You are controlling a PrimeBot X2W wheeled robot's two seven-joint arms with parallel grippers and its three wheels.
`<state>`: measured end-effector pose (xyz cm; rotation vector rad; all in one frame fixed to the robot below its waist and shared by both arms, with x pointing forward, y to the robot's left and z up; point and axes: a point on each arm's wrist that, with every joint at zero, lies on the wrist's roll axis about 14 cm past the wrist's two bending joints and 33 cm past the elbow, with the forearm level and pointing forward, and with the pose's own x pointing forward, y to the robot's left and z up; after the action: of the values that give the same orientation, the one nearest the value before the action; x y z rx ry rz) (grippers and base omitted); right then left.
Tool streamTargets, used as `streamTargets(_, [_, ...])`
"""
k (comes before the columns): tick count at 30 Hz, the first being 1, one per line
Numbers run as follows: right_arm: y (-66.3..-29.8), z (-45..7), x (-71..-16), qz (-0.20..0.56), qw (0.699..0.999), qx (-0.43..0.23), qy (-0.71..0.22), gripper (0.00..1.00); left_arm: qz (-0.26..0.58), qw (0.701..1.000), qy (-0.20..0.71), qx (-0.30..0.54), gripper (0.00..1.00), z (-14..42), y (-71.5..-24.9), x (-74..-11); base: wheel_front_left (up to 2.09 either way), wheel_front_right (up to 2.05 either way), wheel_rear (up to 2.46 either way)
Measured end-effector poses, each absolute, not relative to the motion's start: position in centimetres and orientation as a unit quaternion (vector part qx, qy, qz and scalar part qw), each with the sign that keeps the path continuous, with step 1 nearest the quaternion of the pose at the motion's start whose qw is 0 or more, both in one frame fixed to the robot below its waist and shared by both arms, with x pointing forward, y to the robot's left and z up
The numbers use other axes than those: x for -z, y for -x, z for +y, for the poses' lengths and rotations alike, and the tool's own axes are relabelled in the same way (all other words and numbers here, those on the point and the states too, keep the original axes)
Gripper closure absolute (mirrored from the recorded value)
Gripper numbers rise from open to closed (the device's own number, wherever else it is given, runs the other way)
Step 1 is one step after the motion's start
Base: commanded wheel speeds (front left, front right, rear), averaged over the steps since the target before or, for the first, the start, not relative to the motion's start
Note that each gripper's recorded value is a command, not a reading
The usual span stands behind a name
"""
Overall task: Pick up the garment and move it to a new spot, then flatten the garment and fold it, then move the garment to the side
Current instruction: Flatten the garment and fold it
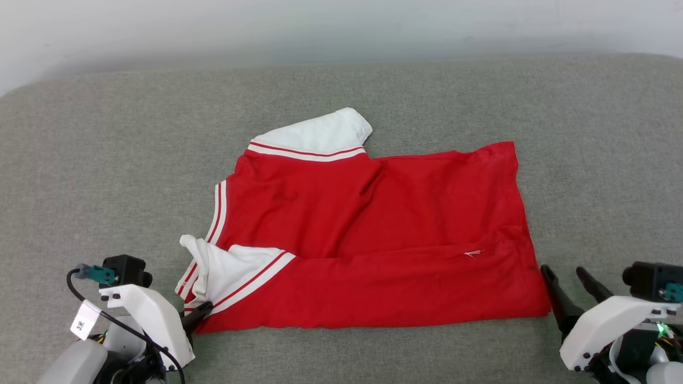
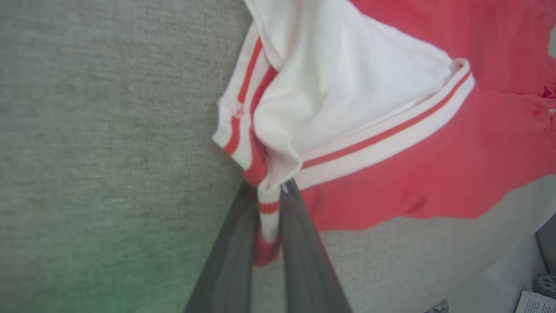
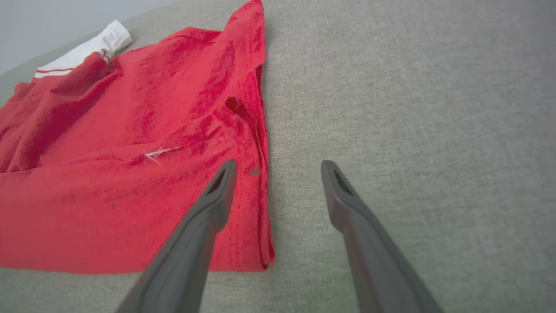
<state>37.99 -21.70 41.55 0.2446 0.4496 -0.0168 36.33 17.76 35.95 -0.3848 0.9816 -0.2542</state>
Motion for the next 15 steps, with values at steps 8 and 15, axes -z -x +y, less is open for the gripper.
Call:
streamTargets(8, [-37.9, -19.4, -40.1, 0.34, 0.934, -0.055, -0.096, 0.0, 0.43, 0.879, 0.168, 0.124, 1.0, 18.1, -36.9, -38.1, 0.0, 0.0, 0.0])
streamTargets(15, [-37.8, -18.2, -36.7, 0.451, 0.886, -0.079, -0.074, 0.0, 0.403, 0.892, 0.152, 0.135, 1.0, 18.0, -38.9, -39.4, 0.0, 0.0, 0.0])
